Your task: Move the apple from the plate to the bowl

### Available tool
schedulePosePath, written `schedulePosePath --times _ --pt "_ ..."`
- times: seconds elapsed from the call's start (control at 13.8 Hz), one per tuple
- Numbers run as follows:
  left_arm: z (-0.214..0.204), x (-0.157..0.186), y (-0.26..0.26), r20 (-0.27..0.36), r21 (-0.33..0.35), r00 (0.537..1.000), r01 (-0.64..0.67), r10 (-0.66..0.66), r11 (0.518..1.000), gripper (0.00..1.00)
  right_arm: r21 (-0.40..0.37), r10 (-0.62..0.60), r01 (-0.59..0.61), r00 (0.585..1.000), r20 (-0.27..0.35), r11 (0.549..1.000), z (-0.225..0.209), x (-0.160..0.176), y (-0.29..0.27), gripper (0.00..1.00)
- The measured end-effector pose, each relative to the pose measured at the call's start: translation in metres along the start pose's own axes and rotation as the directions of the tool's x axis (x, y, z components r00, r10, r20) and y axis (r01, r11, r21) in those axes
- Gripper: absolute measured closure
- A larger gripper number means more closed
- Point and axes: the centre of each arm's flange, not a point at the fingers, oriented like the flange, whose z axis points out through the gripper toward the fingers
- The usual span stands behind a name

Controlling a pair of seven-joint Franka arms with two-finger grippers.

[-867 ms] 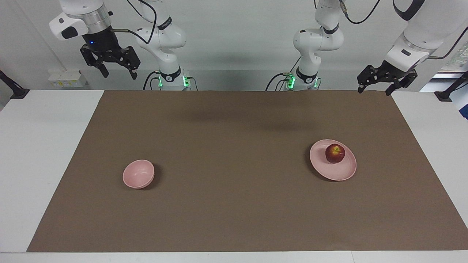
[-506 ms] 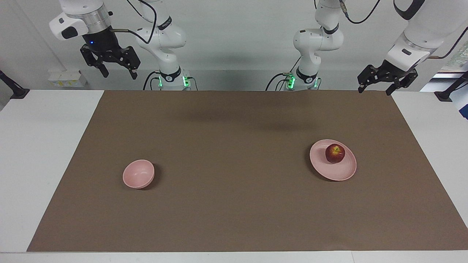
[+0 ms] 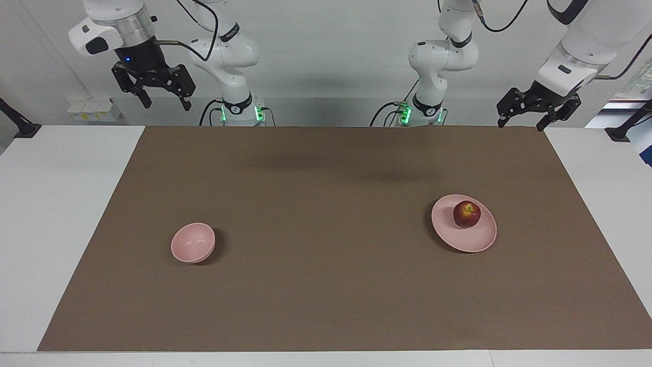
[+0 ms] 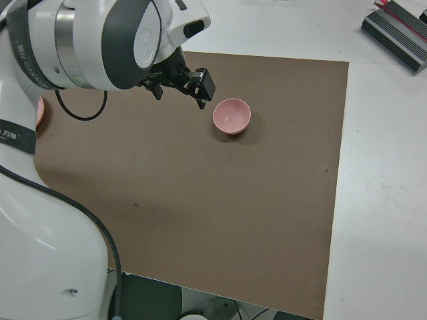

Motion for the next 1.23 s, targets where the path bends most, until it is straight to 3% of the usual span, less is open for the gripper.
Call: schedulePosePath --times 0.8,1.23 --pt "0.000 -0.006 0.003 0.030 -0.003 1.000 -0.005 0.005 1.000 0.00 0.000 0.000 0.000 1.000 0.000 1.000 0.000 0.000 0.000 0.00" --pt "0.002 0.004 0.005 -0.012 -0.002 1.000 -0.004 0.004 1.000 0.00 0.000 0.000 0.000 1.000 0.000 1.000 0.000 0.000 0.000 0.00"
